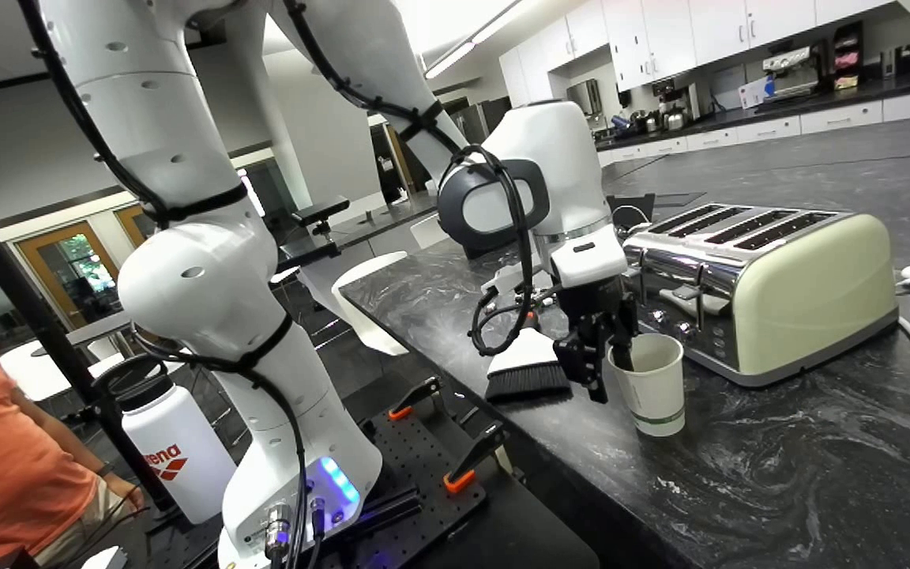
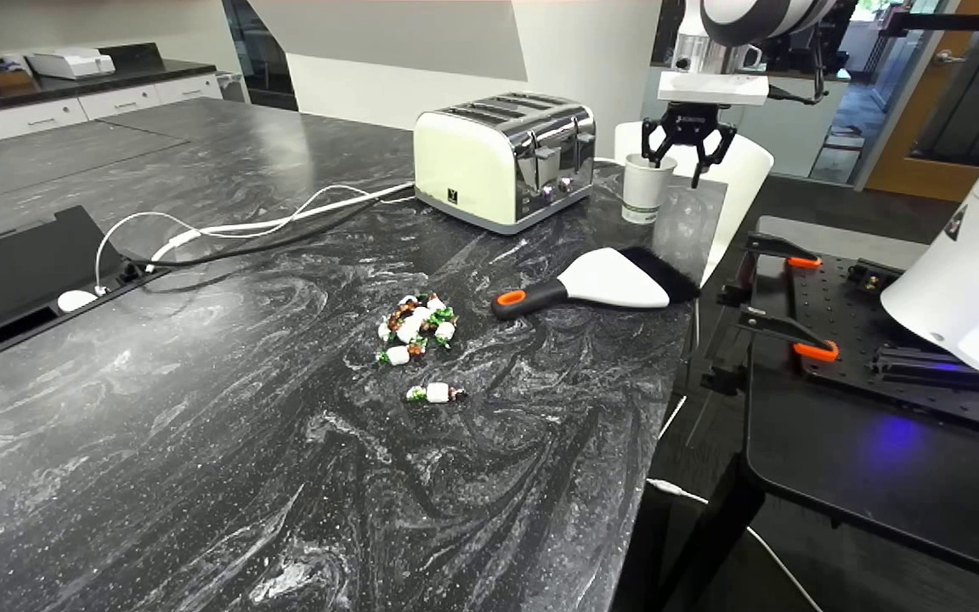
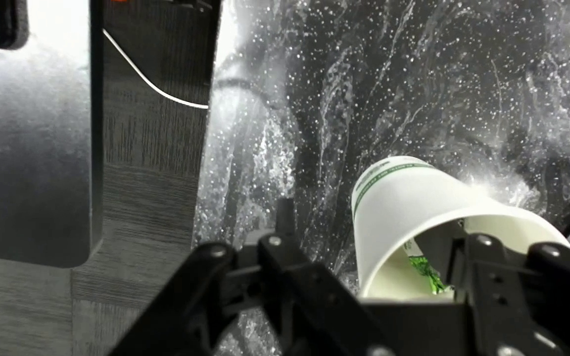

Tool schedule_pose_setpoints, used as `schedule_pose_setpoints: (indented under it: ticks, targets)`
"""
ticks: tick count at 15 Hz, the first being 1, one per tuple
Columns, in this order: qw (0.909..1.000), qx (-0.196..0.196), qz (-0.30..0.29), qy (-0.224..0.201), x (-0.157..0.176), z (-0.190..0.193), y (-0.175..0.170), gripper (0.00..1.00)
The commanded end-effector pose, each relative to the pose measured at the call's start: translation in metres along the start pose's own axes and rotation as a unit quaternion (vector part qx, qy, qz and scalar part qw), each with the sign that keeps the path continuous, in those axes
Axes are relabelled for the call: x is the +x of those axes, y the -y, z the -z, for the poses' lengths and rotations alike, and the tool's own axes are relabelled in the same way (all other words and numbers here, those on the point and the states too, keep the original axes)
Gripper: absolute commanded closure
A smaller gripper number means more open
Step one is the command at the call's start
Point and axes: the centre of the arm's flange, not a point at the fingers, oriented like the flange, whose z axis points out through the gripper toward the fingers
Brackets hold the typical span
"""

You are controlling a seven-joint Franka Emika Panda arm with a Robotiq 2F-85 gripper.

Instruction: Pour the sweets in the cup onto the counter

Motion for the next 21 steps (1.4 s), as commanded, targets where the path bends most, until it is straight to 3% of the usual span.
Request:
schedule_pose_setpoints:
  ticks: [1,6,10,14,18,21]
  targets:
    - [0.9998,0.019,0.005,-0.003,0.003,-0.006,0.009,0.66]
    - [0.9995,0.029,0.007,-0.009,0.003,0.0,0.014,1.0]
    - [0.9987,0.039,0.021,-0.023,-0.002,0.024,0.017,0.99]
    - [0.9931,0.043,0.095,-0.053,-0.021,0.083,0.02,0.99]
    - [0.9781,0.019,0.193,-0.077,-0.054,0.141,0.034,0.99]
    - [0.9593,-0.013,0.271,-0.079,-0.102,0.181,0.058,0.99]
